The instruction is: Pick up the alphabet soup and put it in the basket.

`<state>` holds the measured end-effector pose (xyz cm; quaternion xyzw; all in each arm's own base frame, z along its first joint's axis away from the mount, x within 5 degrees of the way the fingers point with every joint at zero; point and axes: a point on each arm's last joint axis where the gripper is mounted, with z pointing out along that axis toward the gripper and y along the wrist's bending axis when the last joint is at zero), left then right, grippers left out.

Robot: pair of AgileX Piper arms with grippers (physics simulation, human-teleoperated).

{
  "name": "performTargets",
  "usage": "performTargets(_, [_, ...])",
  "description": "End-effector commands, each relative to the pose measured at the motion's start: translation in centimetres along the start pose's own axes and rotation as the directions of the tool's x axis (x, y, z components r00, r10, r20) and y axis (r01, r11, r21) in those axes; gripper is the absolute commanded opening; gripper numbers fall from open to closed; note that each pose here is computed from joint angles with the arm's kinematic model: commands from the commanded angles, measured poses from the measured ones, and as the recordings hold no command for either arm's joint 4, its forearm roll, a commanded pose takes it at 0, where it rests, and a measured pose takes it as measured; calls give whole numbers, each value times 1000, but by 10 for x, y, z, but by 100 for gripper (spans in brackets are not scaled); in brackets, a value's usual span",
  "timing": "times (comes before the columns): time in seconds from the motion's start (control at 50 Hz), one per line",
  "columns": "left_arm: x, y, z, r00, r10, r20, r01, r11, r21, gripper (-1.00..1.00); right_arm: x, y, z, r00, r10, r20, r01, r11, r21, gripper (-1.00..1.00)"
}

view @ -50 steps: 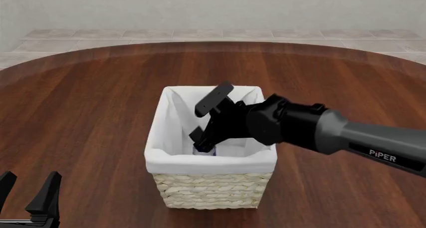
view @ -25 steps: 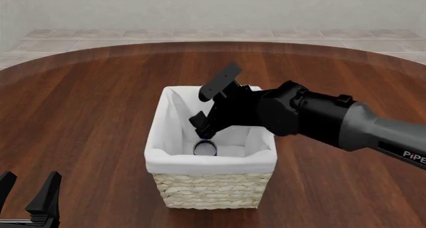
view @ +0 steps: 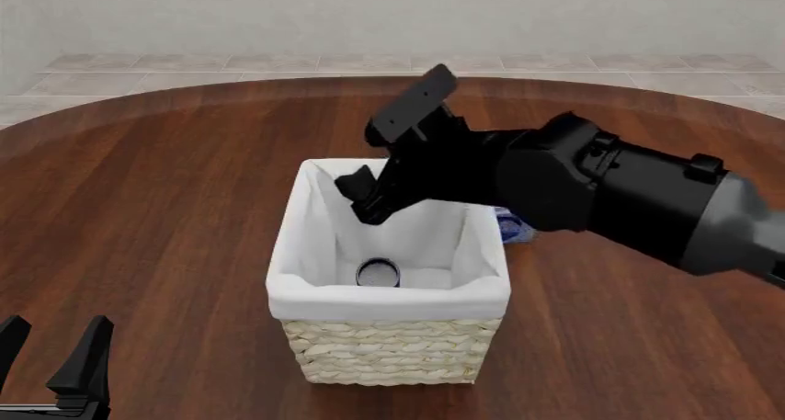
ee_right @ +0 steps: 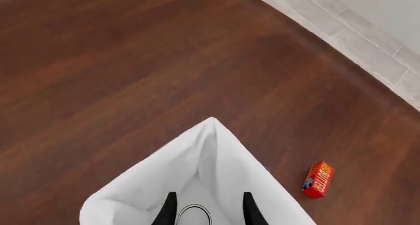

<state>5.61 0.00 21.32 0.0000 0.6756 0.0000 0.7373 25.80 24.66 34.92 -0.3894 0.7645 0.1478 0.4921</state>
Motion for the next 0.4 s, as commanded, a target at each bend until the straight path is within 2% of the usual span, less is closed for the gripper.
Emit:
performTargets(0.02, [0,0,0,1000,0,0,0,1000,0,100,-19,1,-27,995,-13,100,13,1000,8,100])
performTargets(0.18, [0,0,0,1000,0,0,0,1000,0,100,-30,2,-41,988,-15,156,13,1000,9,100])
performTargets(0.4, [0,0,0,1000,0,0,0,1000,0,100,-32,-1,-46,984,-11,179,7,1000,21,100])
